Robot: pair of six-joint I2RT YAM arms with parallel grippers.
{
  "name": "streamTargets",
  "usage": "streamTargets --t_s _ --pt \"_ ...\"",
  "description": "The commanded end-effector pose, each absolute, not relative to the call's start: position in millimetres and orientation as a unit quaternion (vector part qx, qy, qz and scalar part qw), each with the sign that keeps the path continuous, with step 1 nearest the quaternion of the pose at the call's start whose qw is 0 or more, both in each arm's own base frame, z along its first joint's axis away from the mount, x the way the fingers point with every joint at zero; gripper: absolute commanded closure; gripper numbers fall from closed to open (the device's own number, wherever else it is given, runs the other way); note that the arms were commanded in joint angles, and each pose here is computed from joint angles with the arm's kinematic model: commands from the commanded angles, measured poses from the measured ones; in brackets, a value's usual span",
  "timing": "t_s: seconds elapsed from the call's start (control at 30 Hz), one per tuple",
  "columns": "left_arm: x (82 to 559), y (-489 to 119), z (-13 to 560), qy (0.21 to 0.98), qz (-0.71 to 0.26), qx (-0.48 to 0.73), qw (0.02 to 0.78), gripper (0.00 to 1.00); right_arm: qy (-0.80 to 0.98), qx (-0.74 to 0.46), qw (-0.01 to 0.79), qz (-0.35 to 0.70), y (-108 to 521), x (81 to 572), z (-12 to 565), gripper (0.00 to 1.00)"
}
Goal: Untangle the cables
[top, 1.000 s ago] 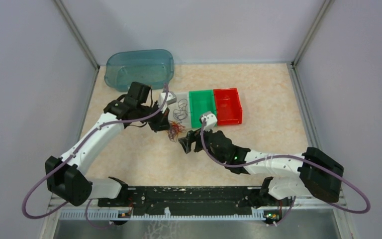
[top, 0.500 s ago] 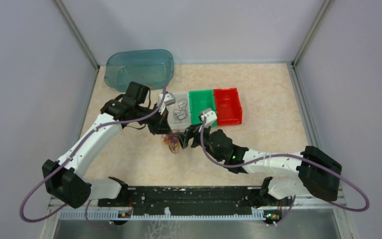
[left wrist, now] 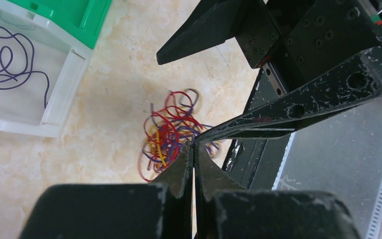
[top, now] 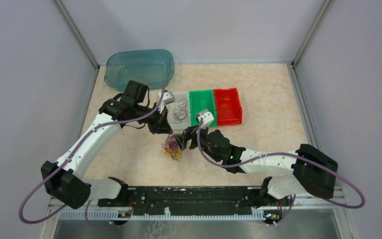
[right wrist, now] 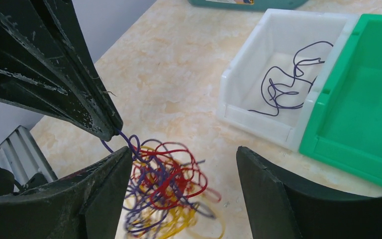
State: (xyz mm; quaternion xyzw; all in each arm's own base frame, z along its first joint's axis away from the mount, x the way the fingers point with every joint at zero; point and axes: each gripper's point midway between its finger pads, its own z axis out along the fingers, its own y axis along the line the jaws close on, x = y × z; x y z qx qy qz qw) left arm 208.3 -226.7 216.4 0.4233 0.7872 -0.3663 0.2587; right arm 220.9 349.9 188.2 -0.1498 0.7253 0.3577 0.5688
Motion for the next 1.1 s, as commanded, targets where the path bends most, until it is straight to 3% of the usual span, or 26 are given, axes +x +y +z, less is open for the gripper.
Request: streamTargets --t_s 0.0,1.07 --pt "204.3 -231.4 239.2 0.77 -0.386 0.426 0.277 1.0 0.691 -0.143 0.586 0.399 366.0 219.8 226.0 0.23" --pt "190.9 -235.8 262.4 0.749 -0.41 0.438 0.281 1.0 0.668 -0.118 0.628 0.381 344.2 226.5 252.0 0.28"
